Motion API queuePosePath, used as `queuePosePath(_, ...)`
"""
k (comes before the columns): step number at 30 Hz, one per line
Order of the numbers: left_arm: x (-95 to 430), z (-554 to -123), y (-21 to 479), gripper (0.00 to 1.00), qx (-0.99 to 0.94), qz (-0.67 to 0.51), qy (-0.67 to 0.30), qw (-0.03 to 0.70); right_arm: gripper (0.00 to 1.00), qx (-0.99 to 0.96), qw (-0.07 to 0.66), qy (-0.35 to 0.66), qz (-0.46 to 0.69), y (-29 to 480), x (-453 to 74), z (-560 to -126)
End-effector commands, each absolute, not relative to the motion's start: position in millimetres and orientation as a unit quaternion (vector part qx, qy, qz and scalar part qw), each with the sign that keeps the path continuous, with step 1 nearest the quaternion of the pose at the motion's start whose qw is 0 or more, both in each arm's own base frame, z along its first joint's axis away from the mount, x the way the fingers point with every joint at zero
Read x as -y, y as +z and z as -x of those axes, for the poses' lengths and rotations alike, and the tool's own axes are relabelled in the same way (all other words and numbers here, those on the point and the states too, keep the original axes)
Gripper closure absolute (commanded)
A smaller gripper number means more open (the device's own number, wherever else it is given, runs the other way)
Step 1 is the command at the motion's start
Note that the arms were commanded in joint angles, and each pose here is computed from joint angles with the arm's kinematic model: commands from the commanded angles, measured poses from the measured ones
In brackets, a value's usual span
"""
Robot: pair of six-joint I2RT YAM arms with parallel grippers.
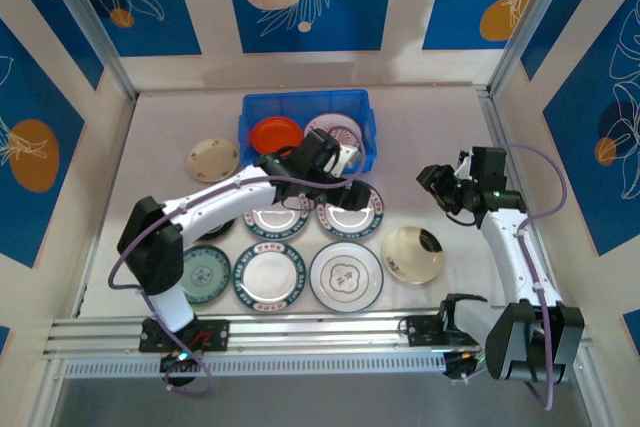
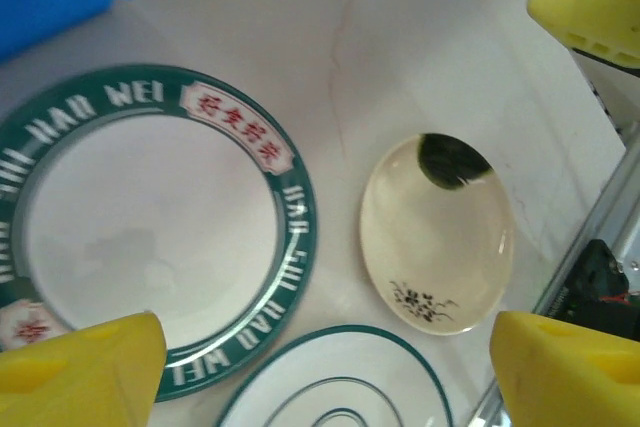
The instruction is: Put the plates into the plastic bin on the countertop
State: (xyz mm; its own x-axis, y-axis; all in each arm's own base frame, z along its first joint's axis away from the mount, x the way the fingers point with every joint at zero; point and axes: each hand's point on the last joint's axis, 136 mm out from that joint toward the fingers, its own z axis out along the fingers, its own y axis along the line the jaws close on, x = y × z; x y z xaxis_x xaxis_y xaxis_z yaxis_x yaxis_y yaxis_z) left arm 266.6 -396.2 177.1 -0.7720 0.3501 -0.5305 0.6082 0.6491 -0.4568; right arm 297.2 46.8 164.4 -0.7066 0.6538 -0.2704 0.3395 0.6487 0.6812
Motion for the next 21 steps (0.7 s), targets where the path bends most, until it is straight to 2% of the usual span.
queuePosePath(1,422,-246,159,0.19,-0.881,-0.294,-0.331,0.168,0.53,-0.865,0.245,0.323,-0.294,162,-49,-288)
queuePosePath(8,453,-226,117,0.34,-0.885,-0.304,-0.336,0.103,0.53,-0.858,0.245,0.330,-0.307,156,-44,-285)
queuePosePath(21,478,-206,88,0.44,-0.885,-0.334,-0.323,0.041,0.54,-0.850,0.252,0.334,-0.321,152,-36,-278)
